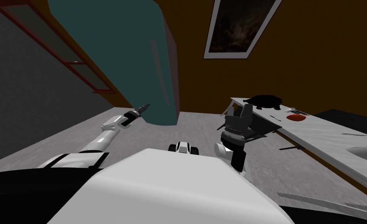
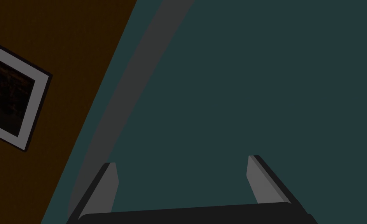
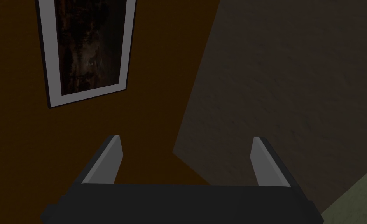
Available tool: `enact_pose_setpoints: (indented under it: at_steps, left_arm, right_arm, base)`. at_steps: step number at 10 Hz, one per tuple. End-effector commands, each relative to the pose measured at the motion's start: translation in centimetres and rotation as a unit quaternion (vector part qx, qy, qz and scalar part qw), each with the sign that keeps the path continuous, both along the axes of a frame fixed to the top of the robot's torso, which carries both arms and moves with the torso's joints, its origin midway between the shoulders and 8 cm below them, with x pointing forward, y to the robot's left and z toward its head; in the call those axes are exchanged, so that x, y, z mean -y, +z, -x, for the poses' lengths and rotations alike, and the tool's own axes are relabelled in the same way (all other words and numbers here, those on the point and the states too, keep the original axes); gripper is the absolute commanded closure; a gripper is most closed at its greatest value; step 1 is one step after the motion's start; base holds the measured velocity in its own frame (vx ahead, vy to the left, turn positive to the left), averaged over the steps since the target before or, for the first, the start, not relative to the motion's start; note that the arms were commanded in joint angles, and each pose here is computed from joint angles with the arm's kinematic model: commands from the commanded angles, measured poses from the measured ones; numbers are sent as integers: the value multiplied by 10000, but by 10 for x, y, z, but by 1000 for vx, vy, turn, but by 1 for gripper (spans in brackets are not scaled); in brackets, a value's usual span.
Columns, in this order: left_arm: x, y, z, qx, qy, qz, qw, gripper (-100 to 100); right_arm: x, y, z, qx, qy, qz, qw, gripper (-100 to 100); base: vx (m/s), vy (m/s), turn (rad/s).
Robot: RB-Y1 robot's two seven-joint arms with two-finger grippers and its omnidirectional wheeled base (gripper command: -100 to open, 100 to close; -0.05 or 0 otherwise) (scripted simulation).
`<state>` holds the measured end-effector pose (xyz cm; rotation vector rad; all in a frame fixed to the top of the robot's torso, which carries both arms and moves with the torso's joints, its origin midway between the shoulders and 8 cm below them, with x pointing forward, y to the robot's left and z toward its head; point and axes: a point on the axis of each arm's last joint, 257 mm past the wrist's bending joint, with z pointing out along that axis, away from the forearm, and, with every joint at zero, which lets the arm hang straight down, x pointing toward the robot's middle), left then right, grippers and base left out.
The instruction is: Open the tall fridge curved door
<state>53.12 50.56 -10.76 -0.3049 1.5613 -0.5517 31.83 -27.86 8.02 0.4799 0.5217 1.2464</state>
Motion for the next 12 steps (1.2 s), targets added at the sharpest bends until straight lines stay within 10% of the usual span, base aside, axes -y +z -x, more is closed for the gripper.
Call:
enact_pose_setpoints:
  at_steps: [1,12]
  left_arm:
    - [-16,22,1,-70,40,-57,10000,-100]
    - [-73,125,6,-314,326,-281,9986,-100]
  right_arm:
    - [0,0,0,0,0,0,10000,0]
    - [0,0,0,0,0,0,10000,0]
  base:
    - [81,-72,-17]
    - [89,-75,-18]
